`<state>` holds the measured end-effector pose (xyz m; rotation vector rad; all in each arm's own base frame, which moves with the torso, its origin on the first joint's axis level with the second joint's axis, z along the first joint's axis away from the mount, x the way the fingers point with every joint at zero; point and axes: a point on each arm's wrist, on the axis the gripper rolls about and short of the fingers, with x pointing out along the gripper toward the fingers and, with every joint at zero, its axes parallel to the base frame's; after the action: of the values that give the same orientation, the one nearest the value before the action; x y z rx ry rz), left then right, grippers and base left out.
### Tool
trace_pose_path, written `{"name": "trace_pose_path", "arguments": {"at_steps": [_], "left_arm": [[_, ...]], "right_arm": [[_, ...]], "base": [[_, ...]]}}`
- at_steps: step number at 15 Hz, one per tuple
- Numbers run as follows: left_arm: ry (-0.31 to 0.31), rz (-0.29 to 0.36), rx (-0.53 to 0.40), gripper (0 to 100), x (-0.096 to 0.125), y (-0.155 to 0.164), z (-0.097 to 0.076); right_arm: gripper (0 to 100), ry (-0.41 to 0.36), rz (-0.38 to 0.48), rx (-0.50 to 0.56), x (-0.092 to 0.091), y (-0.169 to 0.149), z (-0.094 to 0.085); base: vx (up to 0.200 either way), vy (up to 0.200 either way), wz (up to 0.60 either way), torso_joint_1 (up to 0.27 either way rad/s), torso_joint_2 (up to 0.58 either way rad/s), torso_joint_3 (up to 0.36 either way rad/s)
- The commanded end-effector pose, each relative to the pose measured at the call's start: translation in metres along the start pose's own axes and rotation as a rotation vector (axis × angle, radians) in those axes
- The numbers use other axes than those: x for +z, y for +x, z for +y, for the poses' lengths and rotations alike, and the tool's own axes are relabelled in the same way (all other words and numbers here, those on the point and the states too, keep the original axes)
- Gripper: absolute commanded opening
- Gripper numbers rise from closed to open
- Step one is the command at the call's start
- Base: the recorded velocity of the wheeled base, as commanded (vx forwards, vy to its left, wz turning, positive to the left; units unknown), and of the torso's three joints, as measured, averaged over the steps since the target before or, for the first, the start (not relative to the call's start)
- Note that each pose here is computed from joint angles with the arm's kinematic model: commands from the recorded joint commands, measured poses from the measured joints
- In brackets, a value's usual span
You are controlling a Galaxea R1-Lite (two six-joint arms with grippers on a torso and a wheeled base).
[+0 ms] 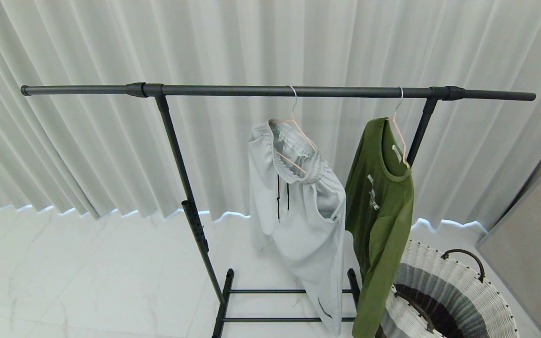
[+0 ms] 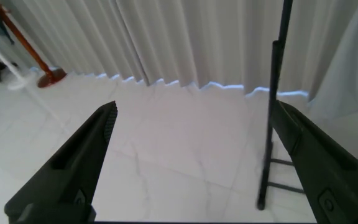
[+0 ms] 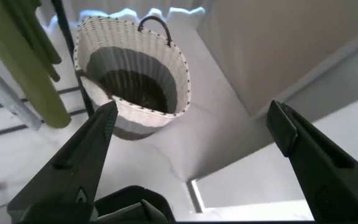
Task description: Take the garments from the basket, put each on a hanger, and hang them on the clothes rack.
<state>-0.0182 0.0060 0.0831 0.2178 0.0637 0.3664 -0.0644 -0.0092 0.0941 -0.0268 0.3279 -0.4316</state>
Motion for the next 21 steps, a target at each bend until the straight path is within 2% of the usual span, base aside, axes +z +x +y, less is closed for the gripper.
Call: {"name": "trace_pose_path", "arguments": {"at_steps": [1, 3, 5, 6, 7, 8, 9, 10, 13, 15, 16, 17, 19, 20, 21], "left_arm": [[0.001, 0.004, -0.005, 100, -0.001, 0.0, 0.0], [-0.011, -0.063, -0.073, 100, -0.002, -0.003, 0.002], [-0.118, -0.089, -0.127, 100, -0.003, -0.005, 0.001], [-0.141, -0.091, -0.14, 100, -0.003, -0.005, 0.0], [-0.171, -0.089, -0.146, 100, -0.003, -0.005, 0.0], [-0.218, -0.086, -0.159, 100, -0.003, -0.005, 0.0], [-0.289, -0.081, -0.161, 100, -0.003, -0.005, 0.0], [-0.334, -0.077, -0.155, 100, -0.003, -0.005, 0.0], [-0.412, -0.068, -0.16, 100, -0.003, -0.005, 0.0], [-0.322, -0.079, -0.127, 100, -0.003, -0.005, 0.001], [-0.208, -0.081, -0.091, 100, -0.003, -0.005, 0.001], [-0.14, -0.09, -0.131, 100, -0.003, -0.005, 0.0], [-0.112, -0.127, -0.339, 100, -0.002, -0.006, -0.004], [-0.098, -0.131, -0.409, 100, -0.003, -0.007, -0.006], [-0.081, -0.107, -0.421, 100, -0.006, -0.007, -0.007]], "right_arm": [[100, 0.019, -0.004, -0.047, 0.0, 0.0, -0.001], [100, 0.053, -0.035, -0.102, 0.0, 0.005, 0.0], [100, 0.13, -0.198, -0.102, 0.0, 0.026, 0.009], [100, 0.141, -0.261, -0.09, 0.002, 0.03, 0.012], [100, 0.13, -0.277, -0.076, -0.001, 0.035, 0.014], [100, 0.133, -0.315, -0.026, -0.001, 0.037, 0.016], [100, 0.13, -0.329, 0.066, -0.001, 0.037, 0.018], [100, 0.12, -0.329, 0.125, -0.001, 0.037, 0.019], [100, 0.104, -0.331, 0.271, -0.001, 0.037, 0.023], [100, 0.097, -0.335, 0.252, -0.001, 0.037, 0.022], [100, 0.112, -0.335, 0.181, 0.0, 0.037, 0.021], [100, 0.121, -0.334, 0.155, -0.001, 0.037, 0.02], [100, 0.13, -0.335, 0.148, -0.001, 0.037, 0.02], [100, 0.132, -0.335, 0.147, -0.001, 0.037, 0.02], [100, 0.134, -0.336, 0.147, -0.001, 0.037, 0.02]], "base": [[0.0, 0.0, 0.0, 0.0, 0.0, 0.0], [0.0, 0.0, 0.0, 0.0, 0.0, 0.0], [0.0, 0.0, 0.0, 0.0, 0.0, 0.0], [0.0, 0.0, 0.0, 0.0, 0.0, 0.0], [0.0, 0.0, 0.0, 0.0, 0.0, 0.0], [0.0, 0.0, 0.0, 0.0, 0.0, 0.0], [0.0, 0.0, 0.0, 0.0, 0.0, 0.0], [0.0, 0.0, 0.0, 0.0, 0.0, 0.0], [0.0, 0.0, 0.0, 0.0, 0.0, 0.0], [0.0, 0.0, 0.0, 0.0, 0.0, 0.0], [0.0, 0.0, 0.0, 0.0, 0.0, 0.0], [0.0, 0.0, 0.0, 0.0, 0.0, 0.0], [0.0, 0.0, 0.0, 0.0, 0.0, 0.0], [0.0, 0.0, 0.0, 0.0, 0.0, 0.0], [0.0, 0.0, 0.0, 0.0, 0.0, 0.0]]}}
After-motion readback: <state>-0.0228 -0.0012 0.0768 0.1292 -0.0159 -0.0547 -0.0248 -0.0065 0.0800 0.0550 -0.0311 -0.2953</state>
